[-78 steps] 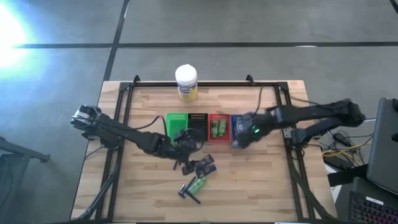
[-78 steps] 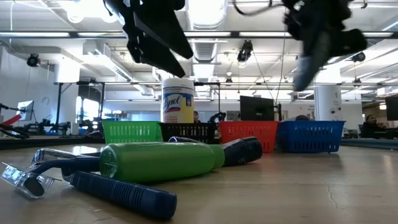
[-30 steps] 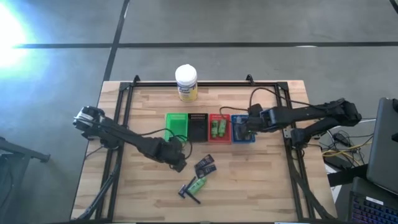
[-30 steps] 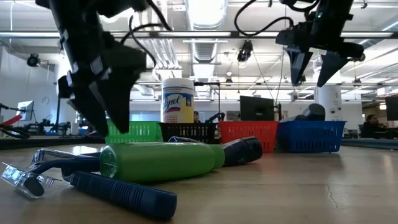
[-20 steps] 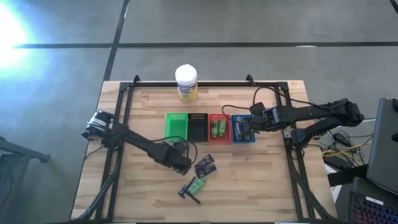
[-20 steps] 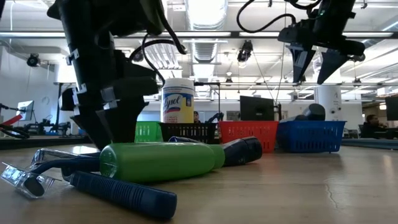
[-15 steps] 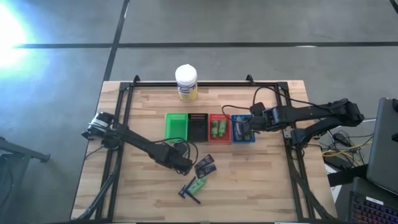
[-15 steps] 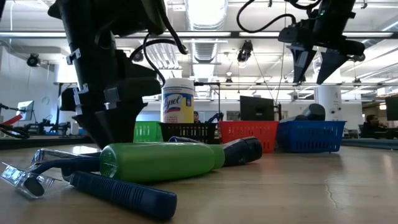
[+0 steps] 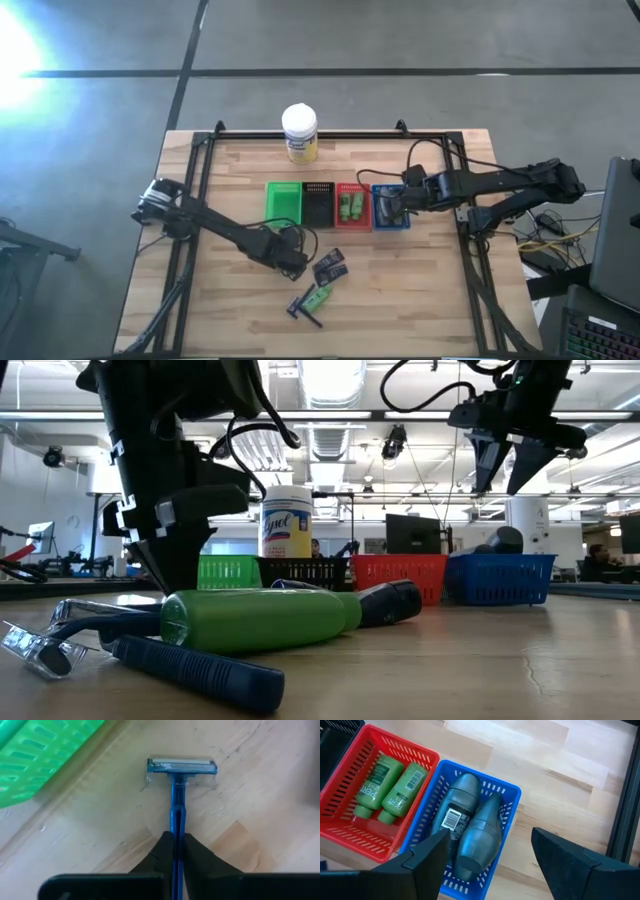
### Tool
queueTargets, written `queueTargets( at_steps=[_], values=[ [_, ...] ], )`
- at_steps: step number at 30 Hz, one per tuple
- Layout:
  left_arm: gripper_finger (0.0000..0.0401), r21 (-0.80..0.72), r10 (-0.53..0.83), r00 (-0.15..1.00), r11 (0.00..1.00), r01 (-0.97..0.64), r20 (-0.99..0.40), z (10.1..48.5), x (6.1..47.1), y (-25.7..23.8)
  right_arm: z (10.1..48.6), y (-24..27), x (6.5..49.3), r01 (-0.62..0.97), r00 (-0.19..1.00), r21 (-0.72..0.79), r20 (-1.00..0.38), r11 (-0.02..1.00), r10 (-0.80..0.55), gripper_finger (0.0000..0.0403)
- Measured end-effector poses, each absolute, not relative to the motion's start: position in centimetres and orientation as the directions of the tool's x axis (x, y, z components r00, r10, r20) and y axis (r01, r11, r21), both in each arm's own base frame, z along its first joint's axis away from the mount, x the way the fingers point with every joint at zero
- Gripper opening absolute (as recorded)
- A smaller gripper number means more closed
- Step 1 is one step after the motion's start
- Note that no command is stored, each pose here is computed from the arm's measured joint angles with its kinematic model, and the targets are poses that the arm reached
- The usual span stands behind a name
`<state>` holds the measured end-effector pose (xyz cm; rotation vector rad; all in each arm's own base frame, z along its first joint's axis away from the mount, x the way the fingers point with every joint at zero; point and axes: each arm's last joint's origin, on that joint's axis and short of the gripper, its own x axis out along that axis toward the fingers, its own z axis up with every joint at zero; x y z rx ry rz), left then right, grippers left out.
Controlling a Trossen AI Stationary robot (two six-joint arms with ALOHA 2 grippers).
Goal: Pick & Place Travel size toiletries
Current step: Put the blue razor into the green bin
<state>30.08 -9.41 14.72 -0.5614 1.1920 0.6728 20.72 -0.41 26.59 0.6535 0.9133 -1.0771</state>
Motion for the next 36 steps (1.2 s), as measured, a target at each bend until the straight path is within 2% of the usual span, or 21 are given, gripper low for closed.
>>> queueTargets(
  at_steps=[4,7,10,13,17,22,24,29,33,36],
  values=[
    [0.0018,-0.102,0.143,0.264,0.674,-0.732,-0.954,16.8,29.2,-9.2,26.9,-0.4,20.4,0.932,0.203,0.032,-0.871,0.36,-0.448,0.026],
    [0.0018,-0.243,0.154,0.428,0.634,-0.734,-0.891,20.7,28.6,-8.9,27.2,-0.4,20.1,0.933,0.22,0.052,-0.867,0.356,-0.448,0.0252],
    [0.0018,-0.324,0.249,0.539,0.577,-0.75,-0.805,23.8,27.3,-7.6,27.7,-0.5,19.7,0.932,0.239,0.073,-0.859,0.355,-0.452,0.0243],
    [0.0018,-0.385,0.349,0.578,0.486,-0.784,-0.738,25.5,25.8,-5.3,28.1,-0.5,19.4,0.936,0.256,0.095,-0.844,0.339,-0.471,0.0235],
    [0.0018,-0.404,0.427,0.542,0.375,-0.834,-0.724,24.5,24.5,-0.9,28.4,-0.6,19.1,0.94,0.274,0.121,-0.825,0.319,-0.494,0.0227],
    [0.0018,-0.484,0.319,0.579,0.331,-0.81,-0.75,21.1,24.4,2.6,28.4,-0.6,19.1,0.94,0.274,0.121,-0.827,0.32,-0.491,0.0224],
    [0.0023,-0.464,0.313,0.541,0.291,-0.837,-0.781,19.4,24.0,2.9,28.3,-0.6,19.3,0.941,0.27,0.124,-0.834,0.314,-0.481,0.0228],
    [0.0079,-0.442,0.34,0.479,0.186,-0.878,-0.809,17.6,23.5,3.4,28.3,-0.1,19.6,0.924,0.31,0.164,-0.85,0.345,-0.426,0.0244],
    [0.0143,-0.458,0.34,0.502,0.207,-0.865,-0.795,18.3,23.9,3.4,28.5,0.9,20.2,0.877,0.393,0.213,-0.833,0.43,-0.39,0.0259],
    [0.0186,-0.474,0.343,0.546,0.275,-0.837,-0.764,19.7,24.4,3.4,28.7,2.1,21.0,0.809,0.477,0.255,-0.812,0.53,-0.337,0.0271]
  ],
)
